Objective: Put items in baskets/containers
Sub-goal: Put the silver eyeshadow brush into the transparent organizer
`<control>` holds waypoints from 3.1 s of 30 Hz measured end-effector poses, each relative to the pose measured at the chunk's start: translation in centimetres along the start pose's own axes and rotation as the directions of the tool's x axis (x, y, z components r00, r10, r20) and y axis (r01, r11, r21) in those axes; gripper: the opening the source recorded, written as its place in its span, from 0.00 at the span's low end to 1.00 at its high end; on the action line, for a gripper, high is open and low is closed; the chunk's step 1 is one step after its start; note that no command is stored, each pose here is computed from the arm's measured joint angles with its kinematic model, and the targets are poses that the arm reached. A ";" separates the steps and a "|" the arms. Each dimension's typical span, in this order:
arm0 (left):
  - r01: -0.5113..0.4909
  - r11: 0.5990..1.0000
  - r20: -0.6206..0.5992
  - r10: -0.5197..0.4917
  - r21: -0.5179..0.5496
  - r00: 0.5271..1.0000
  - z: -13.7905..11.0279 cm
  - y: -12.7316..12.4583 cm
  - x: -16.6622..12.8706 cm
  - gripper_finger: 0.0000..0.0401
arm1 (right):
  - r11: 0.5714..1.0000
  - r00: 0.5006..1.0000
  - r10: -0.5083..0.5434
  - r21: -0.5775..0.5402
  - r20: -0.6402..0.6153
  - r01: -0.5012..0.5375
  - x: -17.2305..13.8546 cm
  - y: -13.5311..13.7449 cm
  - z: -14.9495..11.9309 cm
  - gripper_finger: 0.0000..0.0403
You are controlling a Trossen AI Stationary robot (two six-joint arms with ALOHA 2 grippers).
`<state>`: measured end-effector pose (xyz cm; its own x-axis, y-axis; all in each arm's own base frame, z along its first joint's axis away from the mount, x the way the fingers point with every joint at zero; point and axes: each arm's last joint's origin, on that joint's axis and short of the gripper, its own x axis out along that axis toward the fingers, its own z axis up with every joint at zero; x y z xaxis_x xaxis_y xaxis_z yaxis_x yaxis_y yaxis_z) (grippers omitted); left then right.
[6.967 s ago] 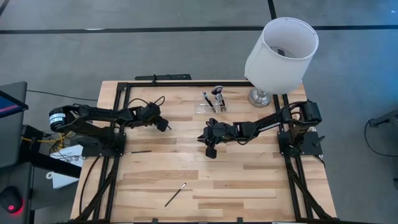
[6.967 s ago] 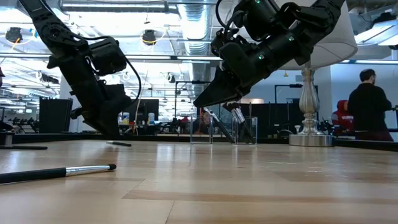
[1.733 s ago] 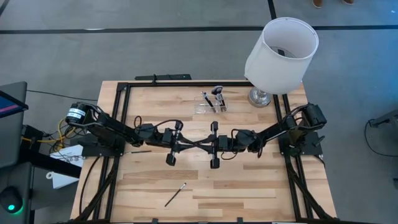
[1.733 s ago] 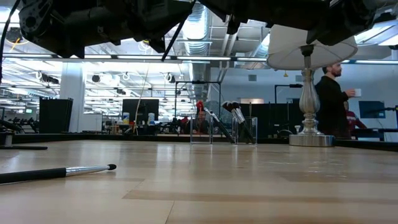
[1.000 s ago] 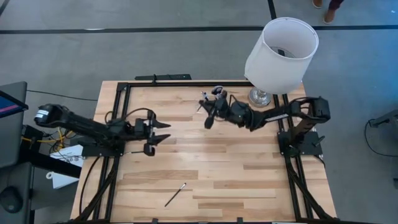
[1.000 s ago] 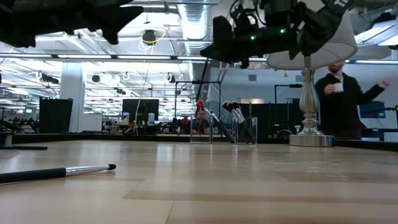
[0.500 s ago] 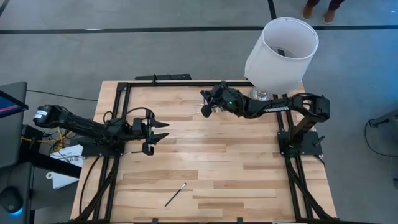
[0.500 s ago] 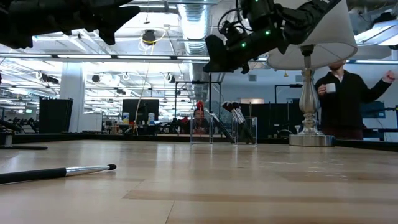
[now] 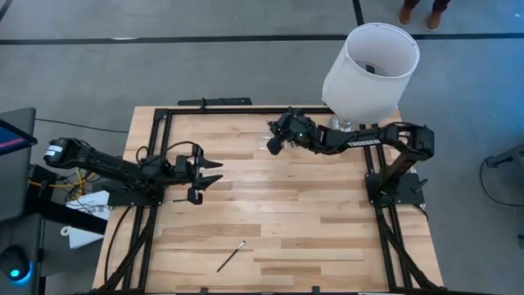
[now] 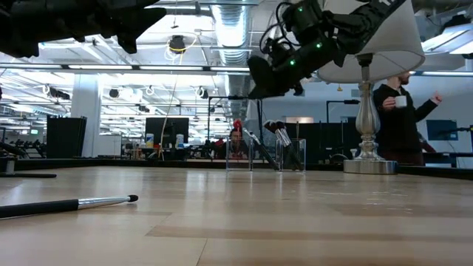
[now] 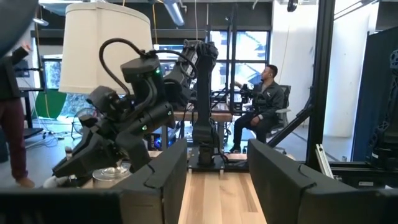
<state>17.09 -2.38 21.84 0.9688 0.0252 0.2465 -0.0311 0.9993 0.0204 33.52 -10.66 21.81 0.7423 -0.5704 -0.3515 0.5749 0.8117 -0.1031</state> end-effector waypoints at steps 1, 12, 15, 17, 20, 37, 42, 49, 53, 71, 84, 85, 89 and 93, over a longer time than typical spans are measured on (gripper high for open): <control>0.000 1.000 -0.002 0.000 0.000 1.000 0.0 0.0 0.0 0.41 | 1.000 1.000 -0.003 -0.003 -0.014 0.003 0.0 -0.1 -0.1 0.02; 0.000 1.000 -0.004 0.000 0.000 1.000 0.0 0.0 0.0 0.41 | 0.999 0.999 -0.012 0.046 -0.038 0.013 0.2 -0.6 -0.4 0.15; 0.000 1.000 -0.004 0.000 0.000 1.000 0.0 0.0 0.0 0.41 | 0.998 0.999 -0.013 0.055 -0.039 0.015 0.3 -0.8 -0.4 0.15; 0.000 1.000 -0.004 0.000 0.000 1.000 0.0 0.0 0.0 0.41 | 0.999 0.999 -0.012 0.050 -0.039 0.014 0.2 -0.8 -0.4 0.15; 0.000 1.000 -0.004 0.000 -0.003 1.000 0.0 0.0 0.0 0.41 | 0.999 0.999 -0.004 0.036 -0.038 0.005 0.2 -0.5 -0.4 0.15; 0.000 1.000 -0.005 0.000 -0.003 1.000 0.0 0.0 0.0 0.41 | 0.995 0.997 0.068 -0.070 -0.022 -0.070 -0.9 2.3 -0.4 0.16; 0.000 1.000 -0.005 0.000 -0.004 1.000 0.0 0.0 0.0 0.41 | 0.992 0.994 0.105 -0.068 -0.028 -0.107 -1.4 3.5 -0.5 0.16; 0.000 1.000 -0.005 0.000 -0.004 1.000 0.0 0.0 0.0 0.41 | 0.984 0.978 0.171 -0.025 -0.115 -0.175 -1.9 4.6 -1.4 0.16; 0.000 1.000 -0.005 0.000 -0.004 1.000 0.0 0.0 0.0 0.41 | 0.960 0.949 0.276 -0.003 -0.150 -0.280 -1.1 5.1 -2.5 0.16; -0.008 1.000 -0.013 0.008 -0.001 1.000 -0.1 0.1 0.0 0.41 | 0.987 0.997 -0.070 -0.141 0.013 0.071 4.4 1.2 -0.5 0.16; -0.007 1.000 -0.014 0.007 -0.003 1.000 -0.1 0.1 0.0 0.41 | 0.981 1.000 -0.012 -0.195 -0.013 0.010 3.8 2.9 -0.7 0.16; -0.007 1.000 -0.014 0.007 -0.003 1.000 -0.1 0.1 0.0 0.41 | 0.981 1.000 -0.012 -0.195 -0.009 0.010 3.8 2.9 -0.7 0.16; -0.007 1.000 -0.014 0.007 -0.003 1.000 -0.1 0.1 0.0 0.41 | 0.995 0.999 -0.049 -0.082 -0.005 0.049 4.6 1.1 -0.7 0.16; -0.007 1.000 -0.014 0.007 -0.003 1.000 -0.1 0.1 0.0 0.41 | 0.999 1.000 -0.018 0.026 -0.010 0.018 5.9 -0.5 -1.4 0.16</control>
<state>17.16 -2.32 21.71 0.9718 0.0329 0.2333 -0.0375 0.9992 0.0153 37.16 -14.23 18.53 0.7284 -0.5838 -0.3587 0.5972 0.7975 -0.0853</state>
